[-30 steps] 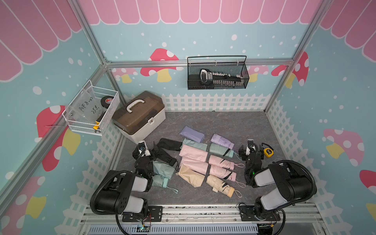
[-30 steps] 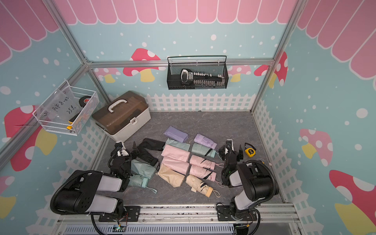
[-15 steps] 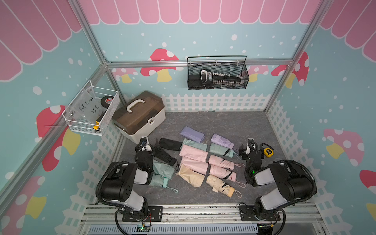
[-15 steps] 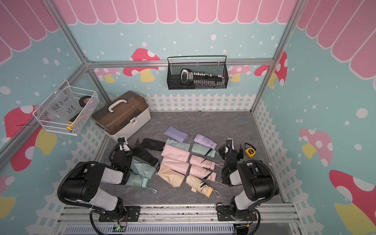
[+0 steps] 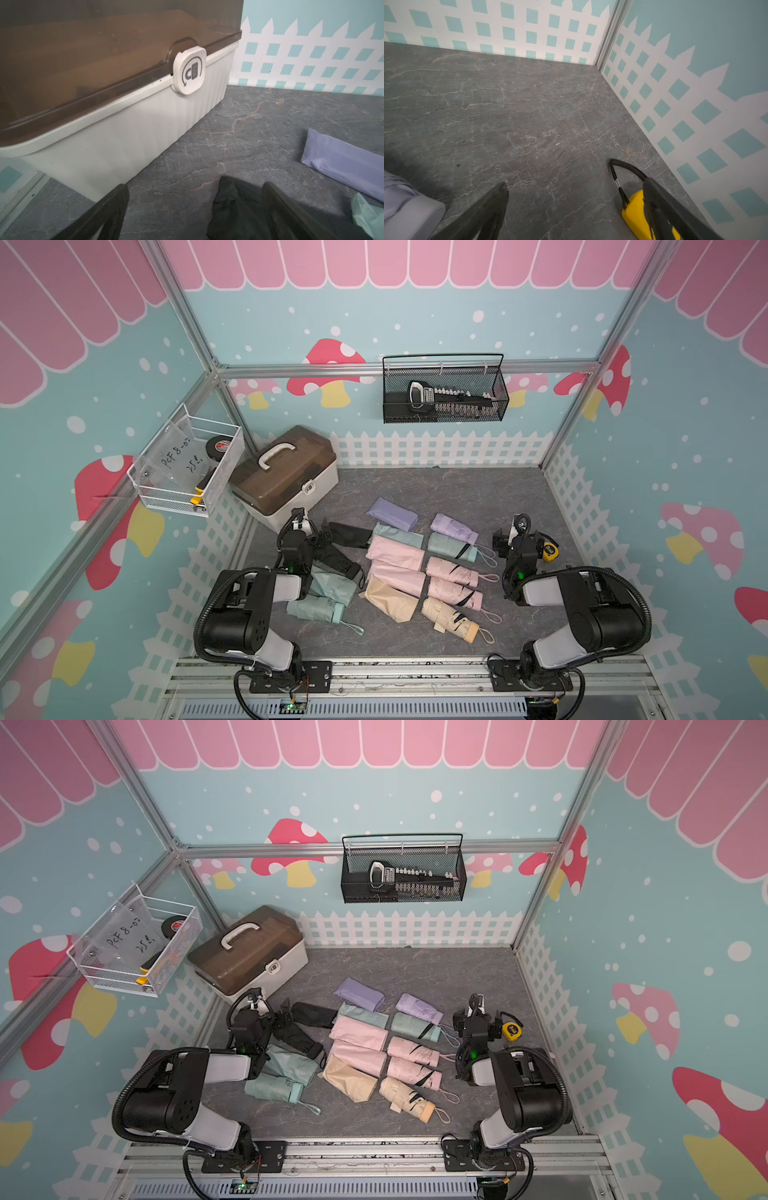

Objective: Take umbrellas out of sleeves
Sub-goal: Reset both arms

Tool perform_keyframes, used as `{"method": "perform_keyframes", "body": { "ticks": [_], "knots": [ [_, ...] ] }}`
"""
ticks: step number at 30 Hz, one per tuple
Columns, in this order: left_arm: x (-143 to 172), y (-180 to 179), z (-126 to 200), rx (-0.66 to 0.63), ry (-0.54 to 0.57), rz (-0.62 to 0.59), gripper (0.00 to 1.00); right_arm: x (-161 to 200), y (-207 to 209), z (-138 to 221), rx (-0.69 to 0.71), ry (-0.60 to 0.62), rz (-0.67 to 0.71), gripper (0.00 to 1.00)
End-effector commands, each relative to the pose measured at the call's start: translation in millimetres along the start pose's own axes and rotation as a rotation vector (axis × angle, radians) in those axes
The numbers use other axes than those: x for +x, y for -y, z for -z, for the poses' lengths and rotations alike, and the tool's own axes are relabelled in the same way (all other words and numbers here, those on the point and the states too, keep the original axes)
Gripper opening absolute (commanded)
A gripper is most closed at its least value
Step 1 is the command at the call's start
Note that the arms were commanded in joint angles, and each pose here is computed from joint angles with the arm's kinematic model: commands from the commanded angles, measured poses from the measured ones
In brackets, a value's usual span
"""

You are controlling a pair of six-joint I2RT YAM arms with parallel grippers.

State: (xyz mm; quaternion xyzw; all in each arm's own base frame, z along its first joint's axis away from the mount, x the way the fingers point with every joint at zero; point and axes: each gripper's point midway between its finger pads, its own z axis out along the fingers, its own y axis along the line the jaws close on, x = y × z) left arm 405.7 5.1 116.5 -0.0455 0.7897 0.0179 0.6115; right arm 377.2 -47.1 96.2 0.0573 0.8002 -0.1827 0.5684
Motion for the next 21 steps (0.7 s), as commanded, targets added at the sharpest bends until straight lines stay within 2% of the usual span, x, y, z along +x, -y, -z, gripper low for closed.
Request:
{"method": "perform_keyframes", "body": {
  "ticks": [1,21],
  "knots": [
    [1.5,2.0,2.6,0.021,-0.005,-0.016,0.99,-7.2,-1.6,-0.8,-0.024,0.011,-0.029,0.99],
    [1.4,0.9,2.3,0.012,-0.006,-0.011,0.99,-8.4,-2.1,0.6,-0.025,0.018,-0.023,0.99]
  ]
}}
